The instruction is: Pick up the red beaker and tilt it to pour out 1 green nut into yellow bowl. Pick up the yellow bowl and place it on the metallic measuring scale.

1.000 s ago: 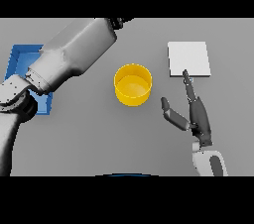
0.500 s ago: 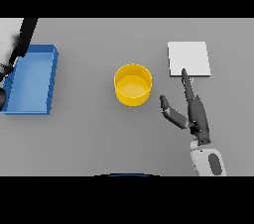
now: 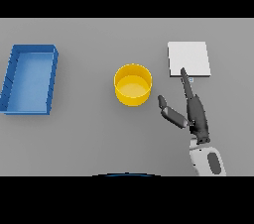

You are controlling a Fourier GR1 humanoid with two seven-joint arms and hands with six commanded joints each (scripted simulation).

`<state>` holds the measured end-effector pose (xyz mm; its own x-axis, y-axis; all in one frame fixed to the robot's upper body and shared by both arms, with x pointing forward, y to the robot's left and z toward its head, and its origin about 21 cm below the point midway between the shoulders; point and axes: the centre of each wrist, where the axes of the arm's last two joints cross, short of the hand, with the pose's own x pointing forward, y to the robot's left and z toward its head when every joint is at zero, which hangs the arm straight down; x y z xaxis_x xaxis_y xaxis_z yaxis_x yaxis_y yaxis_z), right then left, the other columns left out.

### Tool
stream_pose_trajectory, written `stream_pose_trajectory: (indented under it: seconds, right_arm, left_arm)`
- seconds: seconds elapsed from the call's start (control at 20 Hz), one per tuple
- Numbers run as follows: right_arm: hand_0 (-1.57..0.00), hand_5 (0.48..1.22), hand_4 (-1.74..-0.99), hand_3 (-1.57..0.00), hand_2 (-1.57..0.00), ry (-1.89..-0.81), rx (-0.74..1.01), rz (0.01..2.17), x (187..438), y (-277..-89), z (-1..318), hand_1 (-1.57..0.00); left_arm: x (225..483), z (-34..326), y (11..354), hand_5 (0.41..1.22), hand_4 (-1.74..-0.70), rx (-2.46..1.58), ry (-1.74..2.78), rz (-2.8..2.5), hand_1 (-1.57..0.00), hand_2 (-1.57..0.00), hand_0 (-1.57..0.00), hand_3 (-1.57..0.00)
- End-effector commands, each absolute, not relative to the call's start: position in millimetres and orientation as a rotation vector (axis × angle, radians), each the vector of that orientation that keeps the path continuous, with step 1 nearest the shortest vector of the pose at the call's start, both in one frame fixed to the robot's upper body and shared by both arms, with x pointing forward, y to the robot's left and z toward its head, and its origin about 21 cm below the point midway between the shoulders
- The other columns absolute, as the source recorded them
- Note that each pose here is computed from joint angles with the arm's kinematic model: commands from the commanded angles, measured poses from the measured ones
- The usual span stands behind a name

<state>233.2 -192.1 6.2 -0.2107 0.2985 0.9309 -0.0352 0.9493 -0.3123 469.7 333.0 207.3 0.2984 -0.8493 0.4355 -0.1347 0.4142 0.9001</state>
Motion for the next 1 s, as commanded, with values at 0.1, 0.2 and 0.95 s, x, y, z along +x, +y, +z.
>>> stream_pose_trajectory:
  seconds: [0.1, 0.2, 0.95]
  right_arm:
    - [0.0, 0.648, -1.052, 0.0, 0.0, -1.743, -0.235, 0.332, 231.8, -192.6, 6.5, 0.0]
    - [0.0, 0.649, -1.046, 0.0, 0.0, -1.746, -0.242, 0.348, 232.0, -192.7, 7.2, 0.0]
    - [0.0, 0.648, -1.012, 0.0, 0.0, -1.762, -0.21, 0.336, 231.2, -196.4, 3.9, 0.0]
  left_arm:
    - [457.9, 177.0, 345.4, 1.221, -1.74, 0.98, -1.177, -0.451, -1.57, -1.57, -1.57, -1.47]
    - [449.7, 167.8, 348.7, 1.221, -1.74, 0.953, -1.187, -0.388, -1.57, -1.57, -1.57, -1.48]
    - [371.2, 88.8, 330.9, 1.088, -1.74, 0.81, -1.129, -0.16, -1.57, -1.57, -1.57, -1.55]
